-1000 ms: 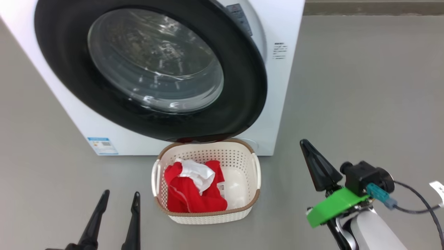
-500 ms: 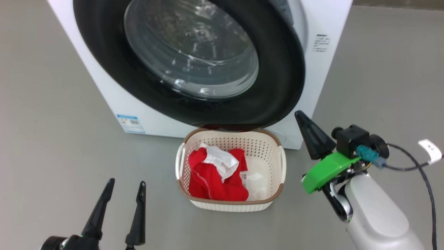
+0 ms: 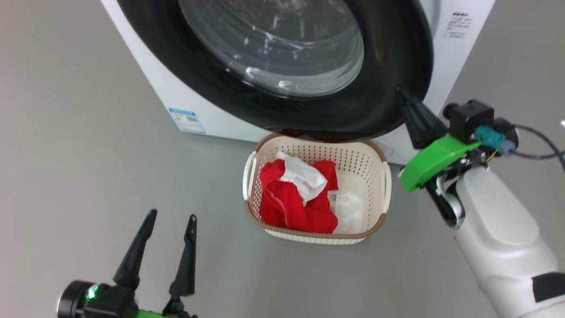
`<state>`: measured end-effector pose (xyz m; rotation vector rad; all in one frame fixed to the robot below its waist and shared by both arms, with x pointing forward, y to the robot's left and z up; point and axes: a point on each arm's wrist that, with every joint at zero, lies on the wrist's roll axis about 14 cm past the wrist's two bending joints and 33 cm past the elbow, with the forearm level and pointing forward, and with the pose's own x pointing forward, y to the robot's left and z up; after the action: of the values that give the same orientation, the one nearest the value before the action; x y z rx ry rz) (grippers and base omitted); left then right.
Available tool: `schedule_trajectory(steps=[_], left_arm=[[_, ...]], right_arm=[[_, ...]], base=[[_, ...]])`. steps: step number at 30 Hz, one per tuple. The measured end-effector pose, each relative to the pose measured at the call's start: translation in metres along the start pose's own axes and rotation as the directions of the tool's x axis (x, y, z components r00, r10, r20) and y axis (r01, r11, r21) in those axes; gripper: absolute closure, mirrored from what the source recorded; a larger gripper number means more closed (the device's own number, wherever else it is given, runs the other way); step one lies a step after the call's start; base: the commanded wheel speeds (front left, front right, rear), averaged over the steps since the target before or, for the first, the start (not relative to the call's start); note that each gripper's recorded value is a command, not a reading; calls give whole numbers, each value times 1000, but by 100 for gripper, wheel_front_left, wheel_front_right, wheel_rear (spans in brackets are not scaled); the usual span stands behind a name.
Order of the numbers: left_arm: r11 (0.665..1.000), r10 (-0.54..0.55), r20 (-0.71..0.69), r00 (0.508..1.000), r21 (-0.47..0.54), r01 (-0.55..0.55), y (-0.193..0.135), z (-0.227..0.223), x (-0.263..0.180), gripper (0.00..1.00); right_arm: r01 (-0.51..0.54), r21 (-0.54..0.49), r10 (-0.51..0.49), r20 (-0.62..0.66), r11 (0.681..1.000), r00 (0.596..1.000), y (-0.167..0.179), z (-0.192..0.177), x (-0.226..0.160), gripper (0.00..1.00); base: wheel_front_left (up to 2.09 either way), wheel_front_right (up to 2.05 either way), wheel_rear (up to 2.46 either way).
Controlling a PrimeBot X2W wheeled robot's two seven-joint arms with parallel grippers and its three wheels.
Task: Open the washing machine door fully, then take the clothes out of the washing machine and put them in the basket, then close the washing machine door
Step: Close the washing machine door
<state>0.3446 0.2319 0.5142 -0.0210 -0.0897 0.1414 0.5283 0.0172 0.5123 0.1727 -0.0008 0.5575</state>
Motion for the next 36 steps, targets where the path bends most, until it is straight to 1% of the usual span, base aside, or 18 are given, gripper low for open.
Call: schedule_trajectory(steps=[11, 18, 22, 28, 33, 36], left_arm=[[1000, -16, -27, 1000, 20, 16, -5, -12, 26, 0], [999, -16, -67, 998, 28, 18, -5, -26, 31, 0], [999, -18, -75, 997, 34, 21, -6, -29, 36, 0], [999, -16, -91, 996, 39, 20, -5, -35, 39, 0], [999, -16, -82, 996, 46, 20, -4, -35, 46, 0], [999, -20, -75, 997, 45, 23, -5, -33, 50, 0]], right_arm=[[-2, 6, 2, 17, 1000, 1000, -19, -2, 45, 100], [-4, 1, 4, 12, 1000, 1000, -26, -9, 63, 100], [8, 1, -8, 25, 1000, 1000, -33, -6, 73, 100], [38, 12, -38, 63, 999, 997, -46, 7, 87, 100], [50, 36, -53, 71, 998, 996, -47, 6, 91, 100], [52, 27, -54, 68, 998, 996, -47, 5, 90, 100]], base=[[0, 0, 0], [0, 0, 0], [0, 0, 0], [0, 0, 0], [0, 0, 0], [0, 0, 0]])
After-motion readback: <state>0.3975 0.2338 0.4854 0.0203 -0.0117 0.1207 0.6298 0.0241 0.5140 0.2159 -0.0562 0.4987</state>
